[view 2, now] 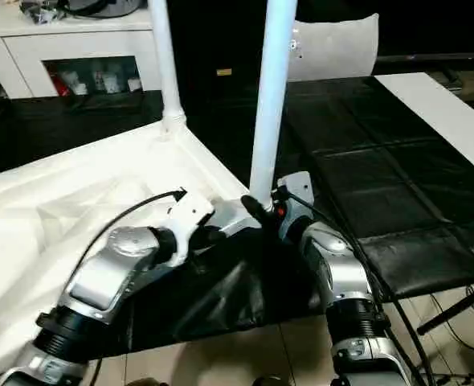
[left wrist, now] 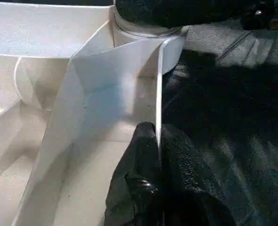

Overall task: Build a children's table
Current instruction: Rotate leg to tighten

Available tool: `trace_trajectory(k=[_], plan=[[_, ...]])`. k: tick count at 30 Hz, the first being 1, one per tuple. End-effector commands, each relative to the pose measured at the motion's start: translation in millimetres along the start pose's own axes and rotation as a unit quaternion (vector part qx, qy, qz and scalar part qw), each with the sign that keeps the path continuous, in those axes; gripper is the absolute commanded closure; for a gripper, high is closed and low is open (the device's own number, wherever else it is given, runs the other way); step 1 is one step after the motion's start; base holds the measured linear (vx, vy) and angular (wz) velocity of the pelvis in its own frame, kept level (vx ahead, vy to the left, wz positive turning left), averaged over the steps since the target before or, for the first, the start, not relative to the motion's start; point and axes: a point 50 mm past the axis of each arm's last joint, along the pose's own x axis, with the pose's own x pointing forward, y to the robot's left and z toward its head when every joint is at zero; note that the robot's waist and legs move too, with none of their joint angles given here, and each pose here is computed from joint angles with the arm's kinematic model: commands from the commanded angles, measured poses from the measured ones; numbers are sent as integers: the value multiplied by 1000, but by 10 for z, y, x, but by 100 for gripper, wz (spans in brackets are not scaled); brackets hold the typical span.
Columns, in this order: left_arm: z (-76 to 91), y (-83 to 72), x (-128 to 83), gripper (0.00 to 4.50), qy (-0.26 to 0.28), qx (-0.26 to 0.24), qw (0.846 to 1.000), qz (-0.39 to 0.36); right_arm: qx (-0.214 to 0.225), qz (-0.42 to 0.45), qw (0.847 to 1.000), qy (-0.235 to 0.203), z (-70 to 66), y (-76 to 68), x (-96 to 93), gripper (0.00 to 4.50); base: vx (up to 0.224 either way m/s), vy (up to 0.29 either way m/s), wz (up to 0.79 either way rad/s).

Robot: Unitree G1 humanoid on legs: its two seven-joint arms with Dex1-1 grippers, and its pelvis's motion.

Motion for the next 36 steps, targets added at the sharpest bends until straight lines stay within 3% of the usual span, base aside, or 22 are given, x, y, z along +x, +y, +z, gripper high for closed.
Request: trace_trajectory(k=[1,6,12,14,18,21,23,24,29,36], plan=[[257,-142,20,450,-58,26,998,-26,-3,48,999,17,-67,204,94,128,0,0,0],[203,-87,-13,450,-42,39,998,-17,-12,45,999,7,-51,141,40,90,0,0,0],[144,-24,-70,450,-27,51,998,-36,-52,83,995,-4,12,42,-89,47,0,0,0],[99,14,-113,450,-14,67,996,-59,-79,126,989,-2,60,2,-172,18,0,0,0],[26,43,-179,450,6,90,990,-106,-105,172,979,4,131,-59,-274,3,0,0,0],[-34,85,-241,450,26,114,982,-150,-118,219,968,17,171,-80,-343,3,0,0,0],[-83,165,-312,450,48,142,970,-190,-138,279,949,50,157,-52,-411,3,0,0,0],[-83,165,-312,450,48,142,970,-190,-138,279,949,50,157,-52,-411,3,0,0,0],[-141,226,-426,450,77,169,949,-254,-161,349,920,79,100,22,-475,3,0,0,0],[-161,304,-515,450,102,195,928,-302,-148,396,902,90,96,83,-480,77,0,0,0]])
